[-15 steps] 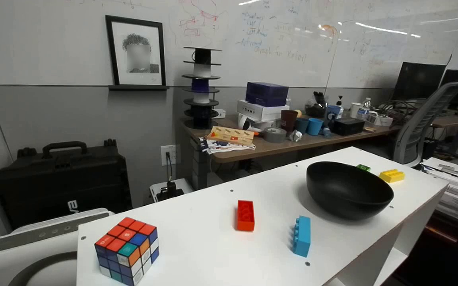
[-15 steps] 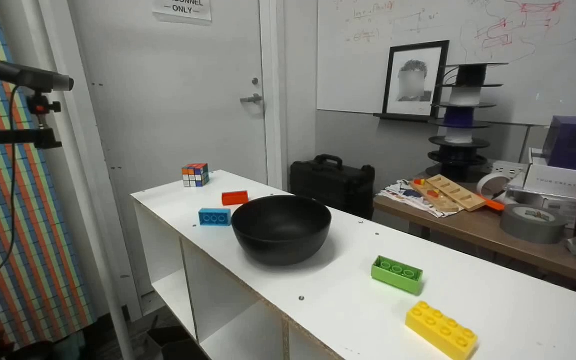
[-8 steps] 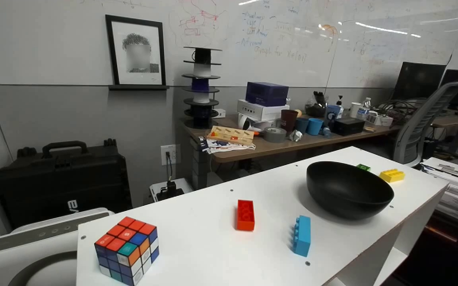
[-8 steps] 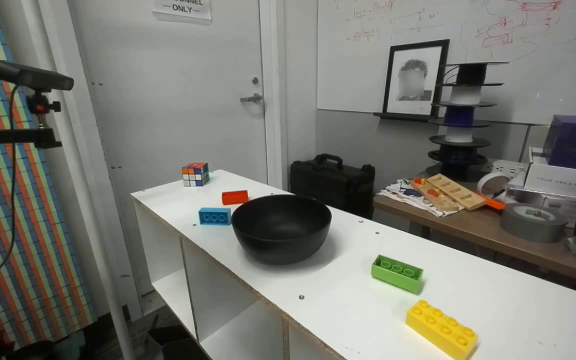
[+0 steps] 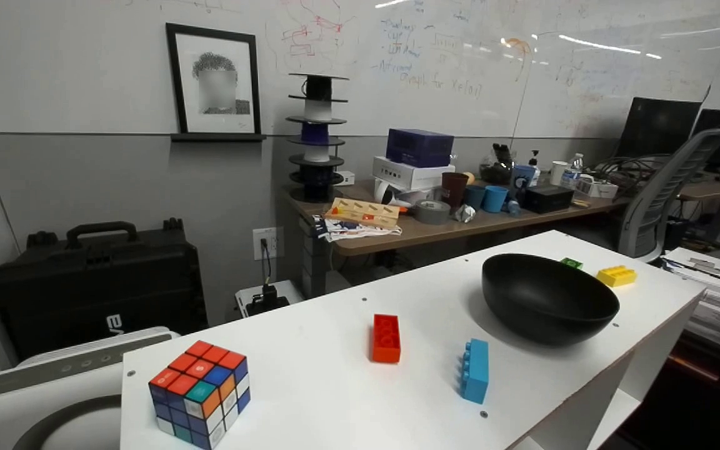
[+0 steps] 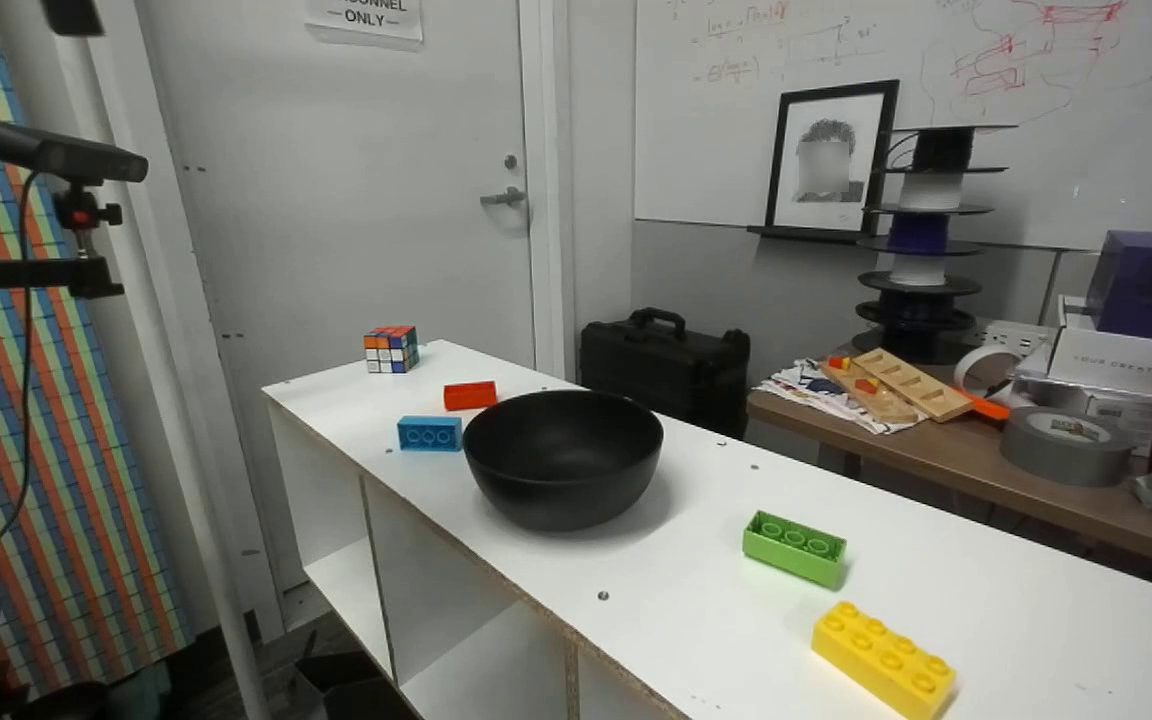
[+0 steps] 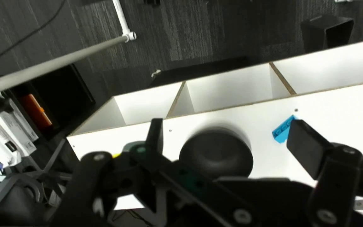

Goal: Pick up the green, orange, blue and yellow from the table and put them in the bowl

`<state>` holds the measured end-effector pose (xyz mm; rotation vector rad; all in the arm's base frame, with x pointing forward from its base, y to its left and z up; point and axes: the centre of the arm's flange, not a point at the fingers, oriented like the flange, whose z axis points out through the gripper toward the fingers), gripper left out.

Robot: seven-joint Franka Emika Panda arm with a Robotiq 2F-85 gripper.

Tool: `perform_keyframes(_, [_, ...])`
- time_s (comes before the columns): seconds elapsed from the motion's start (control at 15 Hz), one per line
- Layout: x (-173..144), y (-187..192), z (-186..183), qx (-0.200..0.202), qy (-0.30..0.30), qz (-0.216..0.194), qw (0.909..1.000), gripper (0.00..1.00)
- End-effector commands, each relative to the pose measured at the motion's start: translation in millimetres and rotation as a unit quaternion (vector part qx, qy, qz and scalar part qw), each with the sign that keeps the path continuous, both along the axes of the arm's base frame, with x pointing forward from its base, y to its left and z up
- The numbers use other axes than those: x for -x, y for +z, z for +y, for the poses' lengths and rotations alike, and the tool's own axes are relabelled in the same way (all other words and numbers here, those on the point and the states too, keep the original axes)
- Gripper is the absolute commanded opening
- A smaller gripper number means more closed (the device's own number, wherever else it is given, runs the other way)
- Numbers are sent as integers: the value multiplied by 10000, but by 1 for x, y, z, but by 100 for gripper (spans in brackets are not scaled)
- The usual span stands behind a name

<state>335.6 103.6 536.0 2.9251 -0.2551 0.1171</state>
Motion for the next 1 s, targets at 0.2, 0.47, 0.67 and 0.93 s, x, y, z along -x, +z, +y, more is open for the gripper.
perform_keyframes(0.2, [-87, -67, 3, -480, -495, -826, 9942, 100])
perform_keyframes(0.47, [-112, -116, 4, -842, -1180, -953, 9848, 100])
perform_keyframes(0.67, [-128, -147, 7, -957, -1499, -965, 9793, 100])
perform_keyframes(0.93, [-147, -193, 12, -1070, -1817, -783, 9744, 100])
